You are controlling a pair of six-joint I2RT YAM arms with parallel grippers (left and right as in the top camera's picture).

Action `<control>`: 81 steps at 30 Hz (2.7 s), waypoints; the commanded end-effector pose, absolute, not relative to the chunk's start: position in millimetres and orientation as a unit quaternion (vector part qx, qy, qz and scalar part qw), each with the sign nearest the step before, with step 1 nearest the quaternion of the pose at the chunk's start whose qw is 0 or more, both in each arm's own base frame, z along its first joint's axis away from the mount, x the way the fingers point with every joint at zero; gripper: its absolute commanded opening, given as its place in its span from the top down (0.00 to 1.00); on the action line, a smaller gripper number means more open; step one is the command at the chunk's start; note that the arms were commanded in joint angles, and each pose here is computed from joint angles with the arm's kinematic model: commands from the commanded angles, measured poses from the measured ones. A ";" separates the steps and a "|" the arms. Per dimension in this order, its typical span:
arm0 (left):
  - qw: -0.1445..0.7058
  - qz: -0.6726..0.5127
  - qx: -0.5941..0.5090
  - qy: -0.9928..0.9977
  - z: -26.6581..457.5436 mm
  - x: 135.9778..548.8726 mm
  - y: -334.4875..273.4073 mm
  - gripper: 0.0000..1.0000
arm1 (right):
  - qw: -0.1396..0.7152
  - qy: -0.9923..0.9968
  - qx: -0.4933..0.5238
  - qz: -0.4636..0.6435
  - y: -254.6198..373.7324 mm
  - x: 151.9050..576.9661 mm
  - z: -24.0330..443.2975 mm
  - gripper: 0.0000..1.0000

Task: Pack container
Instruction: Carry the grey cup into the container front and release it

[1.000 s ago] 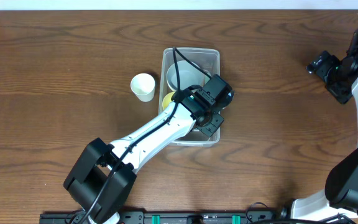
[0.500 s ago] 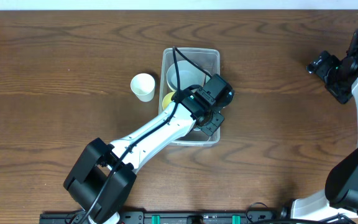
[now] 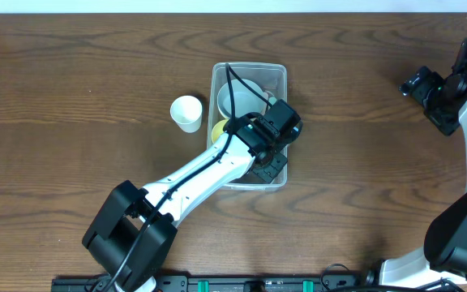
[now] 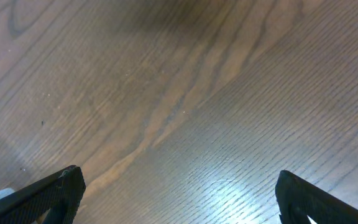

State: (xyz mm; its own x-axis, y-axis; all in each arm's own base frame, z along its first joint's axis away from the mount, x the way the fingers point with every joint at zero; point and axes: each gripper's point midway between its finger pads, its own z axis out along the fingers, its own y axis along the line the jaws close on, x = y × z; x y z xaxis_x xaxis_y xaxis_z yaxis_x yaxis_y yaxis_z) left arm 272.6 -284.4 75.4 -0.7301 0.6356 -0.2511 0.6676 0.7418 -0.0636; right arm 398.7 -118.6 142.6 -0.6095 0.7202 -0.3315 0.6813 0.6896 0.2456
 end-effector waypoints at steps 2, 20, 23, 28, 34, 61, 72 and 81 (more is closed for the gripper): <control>0.129 -0.078 0.349 0.925 91.9 280.3 -285.8 0.94 | 0.210 0.892 0.399 0.044 -122.0 400.0 145.9 0.01; 0.109 -0.051 0.382 0.916 89.2 273.3 -273.2 0.94 | 0.210 0.892 0.399 0.044 -122.0 399.9 145.8 0.01; 0.115 -0.046 0.382 0.916 92.7 275.4 -272.2 0.94 | 0.210 0.892 0.399 0.044 -122.0 400.0 145.9 0.01; 0.140 -0.040 0.379 0.914 103.7 282.4 -271.5 0.94 | 0.210 0.892 0.399 0.044 -122.0 399.9 145.8 0.01; 0.156 -0.034 0.380 0.911 110.3 287.4 -271.4 0.94 | 0.210 0.892 0.399 0.044 -122.0 400.0 145.9 0.01; 0.067 0.003 0.432 0.899 100.0 253.9 -240.5 0.94 | 0.210 0.892 0.399 0.044 -122.0 400.0 145.9 0.01; 0.022 0.018 0.434 0.900 98.2 237.2 -223.8 0.94 | 0.210 0.892 0.399 0.044 -122.0 400.0 145.9 0.01; 0.013 0.055 0.434 0.899 98.9 238.0 -209.1 0.52 | 0.210 0.892 0.399 0.044 -122.0 400.0 145.9 0.01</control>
State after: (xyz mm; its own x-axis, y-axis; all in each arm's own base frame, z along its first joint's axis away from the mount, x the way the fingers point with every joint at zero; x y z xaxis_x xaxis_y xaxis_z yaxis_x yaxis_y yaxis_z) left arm 232.0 -209.8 86.0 -0.6241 0.7793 0.0561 0.7808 0.6192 0.0836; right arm 398.7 -118.6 142.7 -0.6078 0.7217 -0.3313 0.6826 0.6880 0.2465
